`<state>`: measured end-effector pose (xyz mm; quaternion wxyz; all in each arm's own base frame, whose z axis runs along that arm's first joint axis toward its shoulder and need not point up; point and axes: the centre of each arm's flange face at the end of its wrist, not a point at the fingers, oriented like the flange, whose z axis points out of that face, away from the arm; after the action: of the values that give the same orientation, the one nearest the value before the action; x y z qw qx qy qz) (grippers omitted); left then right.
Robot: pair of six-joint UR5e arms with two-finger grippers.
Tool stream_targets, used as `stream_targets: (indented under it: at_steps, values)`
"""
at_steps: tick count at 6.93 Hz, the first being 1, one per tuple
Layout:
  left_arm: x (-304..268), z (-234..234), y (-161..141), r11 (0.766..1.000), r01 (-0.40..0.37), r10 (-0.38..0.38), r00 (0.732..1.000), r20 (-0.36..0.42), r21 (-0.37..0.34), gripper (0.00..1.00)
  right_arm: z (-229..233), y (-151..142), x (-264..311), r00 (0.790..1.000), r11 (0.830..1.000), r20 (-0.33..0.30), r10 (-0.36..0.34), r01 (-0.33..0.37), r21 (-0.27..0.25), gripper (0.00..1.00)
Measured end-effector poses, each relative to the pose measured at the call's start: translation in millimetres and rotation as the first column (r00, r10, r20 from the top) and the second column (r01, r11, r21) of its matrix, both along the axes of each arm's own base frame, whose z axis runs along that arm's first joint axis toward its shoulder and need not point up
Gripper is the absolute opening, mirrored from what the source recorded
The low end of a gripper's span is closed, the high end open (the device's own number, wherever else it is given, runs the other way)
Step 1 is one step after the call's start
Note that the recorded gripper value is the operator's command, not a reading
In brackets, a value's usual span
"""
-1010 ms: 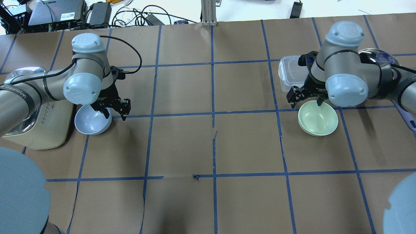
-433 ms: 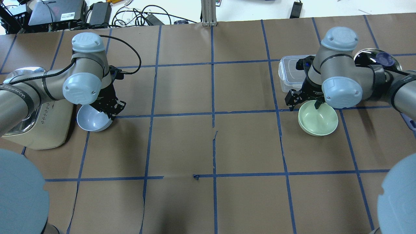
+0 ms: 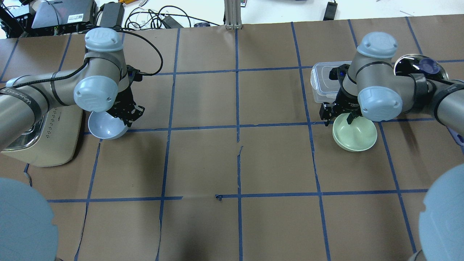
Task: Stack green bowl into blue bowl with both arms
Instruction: 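Grasp light blue bowl with left gripper while right grasps green bowl, then place the light blue bowl at table center with the left gripper and withdraw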
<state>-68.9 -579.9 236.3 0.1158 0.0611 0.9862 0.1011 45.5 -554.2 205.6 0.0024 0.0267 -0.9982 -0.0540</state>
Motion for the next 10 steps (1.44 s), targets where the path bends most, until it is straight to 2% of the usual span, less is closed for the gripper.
stream_targets:
  at_steps: [2, 4, 6, 8, 10]
  values:
    - [-71.8, 11.2, -3.9, 0.996, -0.056, 0.056, 0.998, -0.001, -0.065, 0.0, 3.7, -2.0, -0.2, 1.0, 1.0, -0.002, 0.004, -0.004, -0.007, 0.0]
    - [-153.7, 17.0, 6.5, 0.985, -0.13, 0.124, 0.991, -0.057, -0.115, 0.0, 20.8, -10.5, -3.0, 1.0, 0.999, -0.018, 0.006, -0.006, -0.037, 0.0]
    - [-233.3, 20.8, 13.2, 0.973, -0.189, 0.171, 0.975, -0.138, -0.131, 0.0, 41.3, -18.1, -9.0, 0.999, 0.999, -0.052, 0.004, -0.007, -0.052, 0.0]
    - [-296.4, 18.7, 14.2, 0.971, -0.2, 0.173, 0.966, -0.19, -0.133, 0.0, 60.8, -16.8, -18.8, 0.998, 0.998, -0.062, -0.013, 0.009, -0.064, 0.0]
    - [-332.2, 12.4, 15.5, 0.975, -0.181, 0.151, 0.965, -0.213, -0.127, 0.0, 70.7, -17.4, -30.5, 0.997, 0.997, -0.064, -0.035, 0.03, -0.077, 0.0]
